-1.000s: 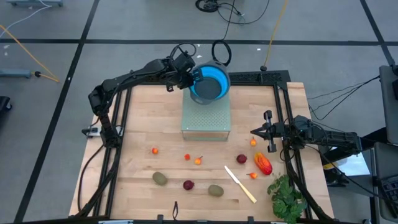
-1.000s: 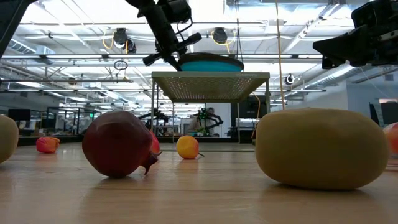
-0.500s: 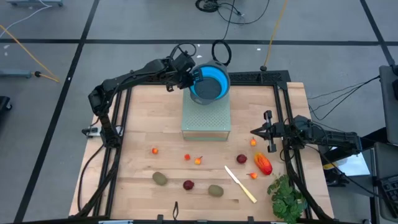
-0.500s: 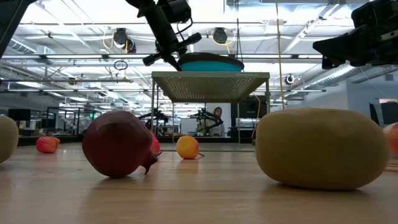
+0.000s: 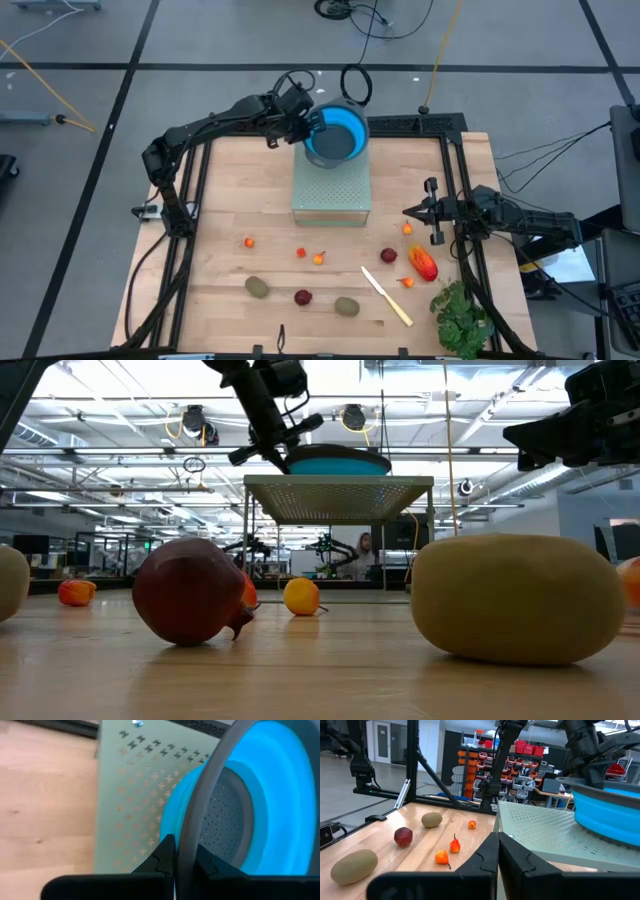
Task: Pick & Place Fruit
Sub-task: Put the blue strainer bowl on the shelf, then put the yellow mango into the blue strainer bowl on the shelf
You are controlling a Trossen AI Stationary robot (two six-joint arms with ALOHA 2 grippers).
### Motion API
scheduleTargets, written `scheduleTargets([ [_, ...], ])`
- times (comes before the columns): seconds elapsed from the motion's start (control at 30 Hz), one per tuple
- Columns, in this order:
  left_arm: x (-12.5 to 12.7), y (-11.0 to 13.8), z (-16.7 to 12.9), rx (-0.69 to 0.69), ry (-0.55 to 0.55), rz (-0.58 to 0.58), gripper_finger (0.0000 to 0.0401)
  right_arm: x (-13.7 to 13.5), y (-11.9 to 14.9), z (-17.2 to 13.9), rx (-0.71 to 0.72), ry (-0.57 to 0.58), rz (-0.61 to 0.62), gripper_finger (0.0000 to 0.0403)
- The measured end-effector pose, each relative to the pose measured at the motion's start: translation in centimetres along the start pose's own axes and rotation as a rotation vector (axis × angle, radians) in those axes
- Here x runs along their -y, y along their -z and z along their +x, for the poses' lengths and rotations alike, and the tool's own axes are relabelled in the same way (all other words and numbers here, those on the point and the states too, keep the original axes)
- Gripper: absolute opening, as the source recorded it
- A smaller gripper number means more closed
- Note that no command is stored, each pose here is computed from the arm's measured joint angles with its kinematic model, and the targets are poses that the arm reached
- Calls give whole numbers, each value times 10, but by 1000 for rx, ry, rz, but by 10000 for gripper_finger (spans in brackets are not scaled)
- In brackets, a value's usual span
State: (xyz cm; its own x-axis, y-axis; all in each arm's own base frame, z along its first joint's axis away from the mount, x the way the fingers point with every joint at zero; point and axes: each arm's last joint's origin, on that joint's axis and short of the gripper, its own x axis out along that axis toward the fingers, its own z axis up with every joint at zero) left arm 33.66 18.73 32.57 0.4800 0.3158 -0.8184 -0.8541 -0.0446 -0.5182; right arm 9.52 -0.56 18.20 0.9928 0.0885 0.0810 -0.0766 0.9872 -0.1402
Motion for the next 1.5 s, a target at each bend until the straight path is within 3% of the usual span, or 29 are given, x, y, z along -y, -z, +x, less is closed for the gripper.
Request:
scheduleTargets([
  [0.63, -2, 1, 0, -4, -25, 55, 27, 0, 0, 0, 0, 0, 0, 0],
  [0.87, -3, 0, 0, 20, -35, 27, 97, 0, 0, 0, 0, 0, 0, 0],
  [1.13, -3, 0, 0, 21, -37, 74, 173, 0, 0, 0, 0, 0, 0, 0],
  [1.5, -6, -8, -2, 2, -28, 86, 211, 0, 0, 0, 0, 0, 0, 0],
])
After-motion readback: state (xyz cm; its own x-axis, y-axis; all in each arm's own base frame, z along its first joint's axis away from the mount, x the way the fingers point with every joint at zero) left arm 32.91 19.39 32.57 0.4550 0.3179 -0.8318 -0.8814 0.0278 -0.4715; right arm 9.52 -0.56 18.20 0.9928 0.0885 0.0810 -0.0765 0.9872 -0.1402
